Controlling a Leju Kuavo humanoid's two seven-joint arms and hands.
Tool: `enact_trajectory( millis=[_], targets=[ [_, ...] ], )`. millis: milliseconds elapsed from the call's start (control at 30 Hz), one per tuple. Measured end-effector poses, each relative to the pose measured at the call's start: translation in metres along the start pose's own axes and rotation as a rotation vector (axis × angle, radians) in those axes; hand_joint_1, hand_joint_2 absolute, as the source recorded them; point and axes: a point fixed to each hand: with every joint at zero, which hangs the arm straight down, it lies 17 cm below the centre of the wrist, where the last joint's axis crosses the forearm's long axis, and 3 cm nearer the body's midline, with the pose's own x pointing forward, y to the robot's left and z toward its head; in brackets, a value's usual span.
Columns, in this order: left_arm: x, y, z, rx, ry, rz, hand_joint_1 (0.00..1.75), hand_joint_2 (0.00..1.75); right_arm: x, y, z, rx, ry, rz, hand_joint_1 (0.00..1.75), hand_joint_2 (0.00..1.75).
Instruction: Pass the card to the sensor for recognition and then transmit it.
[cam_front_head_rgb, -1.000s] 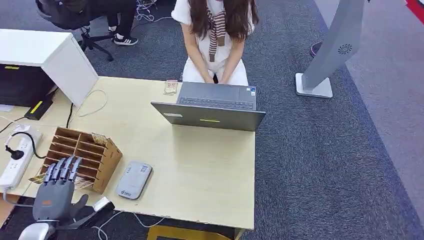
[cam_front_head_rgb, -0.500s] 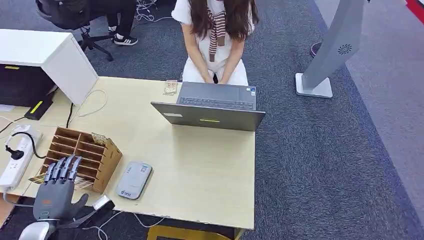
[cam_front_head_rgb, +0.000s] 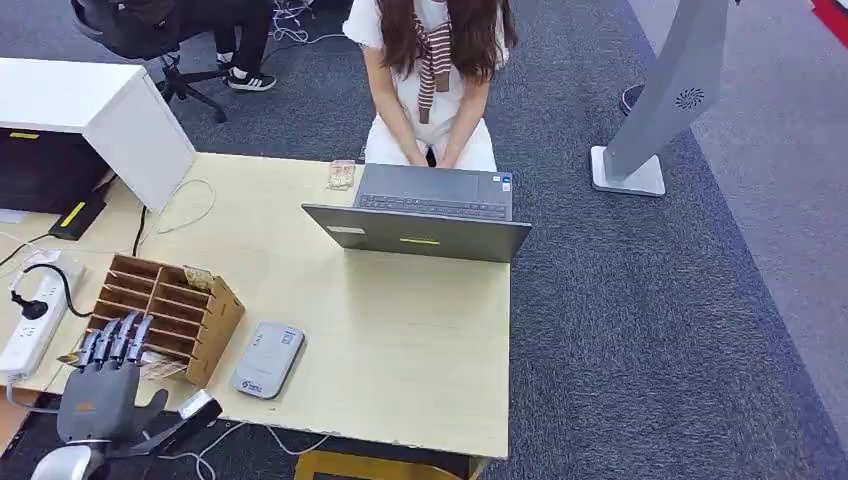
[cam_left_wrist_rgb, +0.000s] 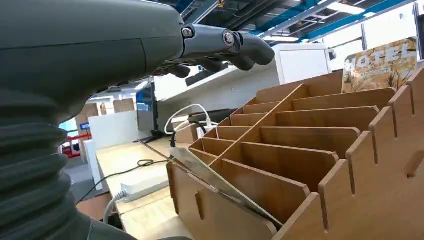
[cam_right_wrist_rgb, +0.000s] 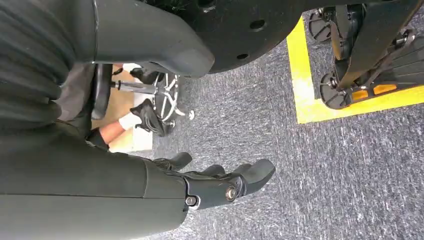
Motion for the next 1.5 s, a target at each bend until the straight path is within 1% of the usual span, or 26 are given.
enact_trajectory(
  millis=[33,67,667,1267,1367,1500],
  targets=[
    [0.0,0.0,0.0,-0.001,0.0,0.0,0.17,1.75,0.0,0.0,0.0,0.0,0.0,0.0,0.0,1.75],
    [0.0,0.0,0.0,-0.002,0.0,0.0,1.75,1.75,0.0,0.0,0.0,-0.001,0.0,-0.001,0.0,1.75],
    [0.003,-0.002,-0.001,-0.014,-0.011,0.022,1.75,1.75,0.001,0.0,0.0,-0.001,-0.003,-0.001,0.0,1.75],
    [0.007,0.005,-0.005,0.02,-0.025,0.05,1.75,1.75,0.002,-0.001,0.0,-0.007,-0.009,-0.004,0.0,1.75],
    [0.015,0.023,-0.006,0.067,-0.048,0.069,1.75,1.75,0.002,-0.002,0.0,-0.01,-0.011,-0.013,0.0,1.75],
    [0.037,0.068,-0.009,0.174,-0.106,0.09,1.75,1.75,0.002,-0.002,0.0,-0.011,-0.01,-0.029,0.0,1.75]
  ],
)
